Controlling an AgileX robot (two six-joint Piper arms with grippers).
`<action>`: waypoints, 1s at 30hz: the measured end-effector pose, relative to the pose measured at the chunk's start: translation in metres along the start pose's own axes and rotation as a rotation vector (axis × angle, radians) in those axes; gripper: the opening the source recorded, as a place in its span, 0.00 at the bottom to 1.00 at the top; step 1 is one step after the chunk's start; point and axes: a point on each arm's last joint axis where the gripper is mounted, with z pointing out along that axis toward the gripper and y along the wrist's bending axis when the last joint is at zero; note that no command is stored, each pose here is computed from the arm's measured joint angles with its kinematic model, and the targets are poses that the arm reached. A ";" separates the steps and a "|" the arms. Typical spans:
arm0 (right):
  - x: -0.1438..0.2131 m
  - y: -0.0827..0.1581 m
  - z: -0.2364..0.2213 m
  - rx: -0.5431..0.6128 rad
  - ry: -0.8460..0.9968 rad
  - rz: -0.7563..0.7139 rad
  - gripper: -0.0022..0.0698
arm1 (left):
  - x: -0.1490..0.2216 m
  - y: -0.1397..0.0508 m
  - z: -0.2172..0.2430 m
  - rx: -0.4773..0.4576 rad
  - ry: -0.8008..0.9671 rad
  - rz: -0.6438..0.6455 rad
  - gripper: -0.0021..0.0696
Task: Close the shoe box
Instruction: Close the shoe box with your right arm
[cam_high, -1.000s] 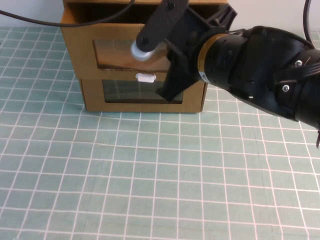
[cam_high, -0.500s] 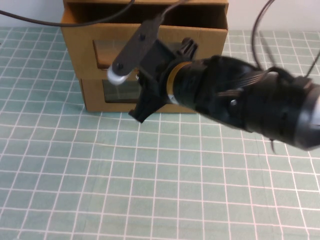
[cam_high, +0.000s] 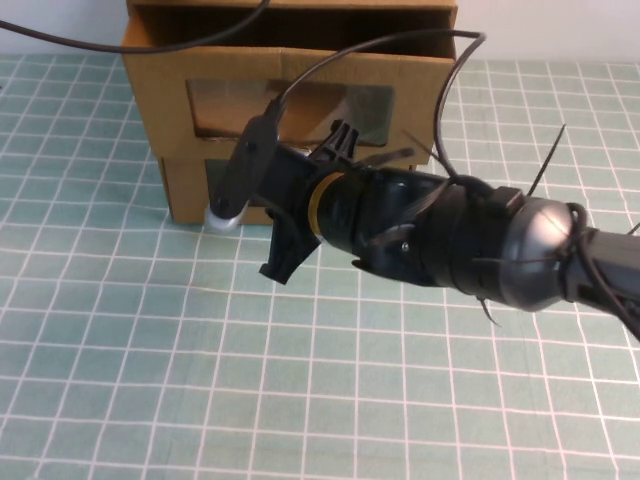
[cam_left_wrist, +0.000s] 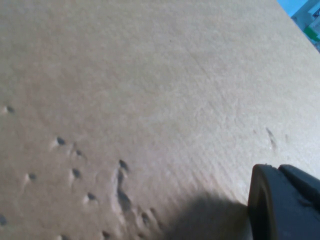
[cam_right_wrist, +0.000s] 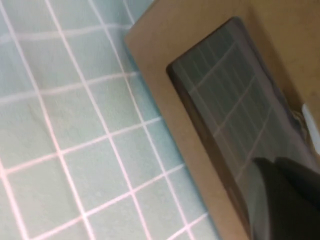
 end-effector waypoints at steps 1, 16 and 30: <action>0.001 0.002 0.003 0.001 0.002 -0.026 0.01 | 0.000 0.000 0.000 0.000 0.000 0.000 0.02; 0.000 -0.051 0.043 0.112 -0.068 0.181 0.01 | 0.000 -0.001 0.000 0.009 -0.004 -0.005 0.02; -0.002 -0.052 0.048 0.121 -0.070 0.184 0.01 | 0.000 -0.001 0.000 0.009 -0.004 -0.005 0.02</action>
